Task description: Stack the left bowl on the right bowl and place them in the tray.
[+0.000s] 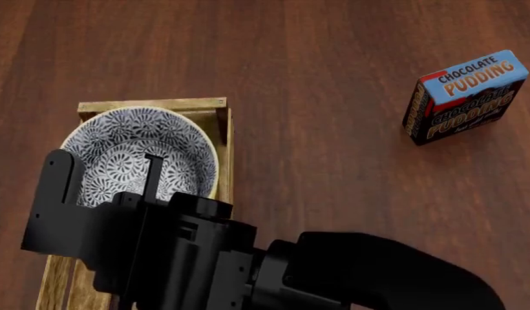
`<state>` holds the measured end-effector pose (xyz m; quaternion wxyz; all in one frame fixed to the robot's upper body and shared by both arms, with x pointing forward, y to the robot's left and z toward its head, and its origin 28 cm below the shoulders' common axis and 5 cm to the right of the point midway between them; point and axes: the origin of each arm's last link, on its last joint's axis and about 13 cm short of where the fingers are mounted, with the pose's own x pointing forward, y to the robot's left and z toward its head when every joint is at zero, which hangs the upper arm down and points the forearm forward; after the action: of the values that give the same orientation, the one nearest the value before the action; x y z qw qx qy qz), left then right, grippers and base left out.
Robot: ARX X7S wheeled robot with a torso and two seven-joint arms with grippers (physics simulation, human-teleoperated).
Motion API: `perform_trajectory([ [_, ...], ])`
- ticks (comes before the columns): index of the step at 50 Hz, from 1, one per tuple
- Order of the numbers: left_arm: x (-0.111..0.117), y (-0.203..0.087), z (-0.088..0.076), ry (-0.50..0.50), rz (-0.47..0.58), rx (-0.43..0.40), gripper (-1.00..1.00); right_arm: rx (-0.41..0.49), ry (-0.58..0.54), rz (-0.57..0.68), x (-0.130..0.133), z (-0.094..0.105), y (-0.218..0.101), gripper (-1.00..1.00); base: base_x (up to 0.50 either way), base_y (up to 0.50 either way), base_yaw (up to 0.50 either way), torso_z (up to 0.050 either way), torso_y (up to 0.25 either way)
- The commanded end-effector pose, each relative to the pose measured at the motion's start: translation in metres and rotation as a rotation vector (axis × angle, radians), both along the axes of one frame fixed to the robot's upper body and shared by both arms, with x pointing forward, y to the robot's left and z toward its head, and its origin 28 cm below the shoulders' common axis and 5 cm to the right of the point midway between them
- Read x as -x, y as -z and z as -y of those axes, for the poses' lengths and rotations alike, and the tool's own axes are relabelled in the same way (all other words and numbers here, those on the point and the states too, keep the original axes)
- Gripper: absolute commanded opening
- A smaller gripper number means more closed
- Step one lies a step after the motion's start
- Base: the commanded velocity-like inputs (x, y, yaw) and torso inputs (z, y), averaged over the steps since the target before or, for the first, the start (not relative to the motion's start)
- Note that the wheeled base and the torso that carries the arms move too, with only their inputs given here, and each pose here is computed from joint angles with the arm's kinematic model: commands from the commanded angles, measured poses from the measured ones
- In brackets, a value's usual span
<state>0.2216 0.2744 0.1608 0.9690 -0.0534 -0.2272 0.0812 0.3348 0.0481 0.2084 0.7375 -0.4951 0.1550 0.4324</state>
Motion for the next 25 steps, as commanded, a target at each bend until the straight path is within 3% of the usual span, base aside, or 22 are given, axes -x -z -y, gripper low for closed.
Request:
perform_trajectory([
  [1,0.000,0.000,-0.001,-0.005,0.001,0.002,1.00,0.007,-0.007,0.030,-0.003,0.000,0.001,-1.00,0.00,0.00,0.00,0.000,0.000],
  [25,0.000,0.000,0.000,0.001,0.001,-0.003,1.00,0.003,-0.016,-0.017,-0.003,0.001,0.018,-1.00,0.00,0.00,0.00,0.000,0.001],
])
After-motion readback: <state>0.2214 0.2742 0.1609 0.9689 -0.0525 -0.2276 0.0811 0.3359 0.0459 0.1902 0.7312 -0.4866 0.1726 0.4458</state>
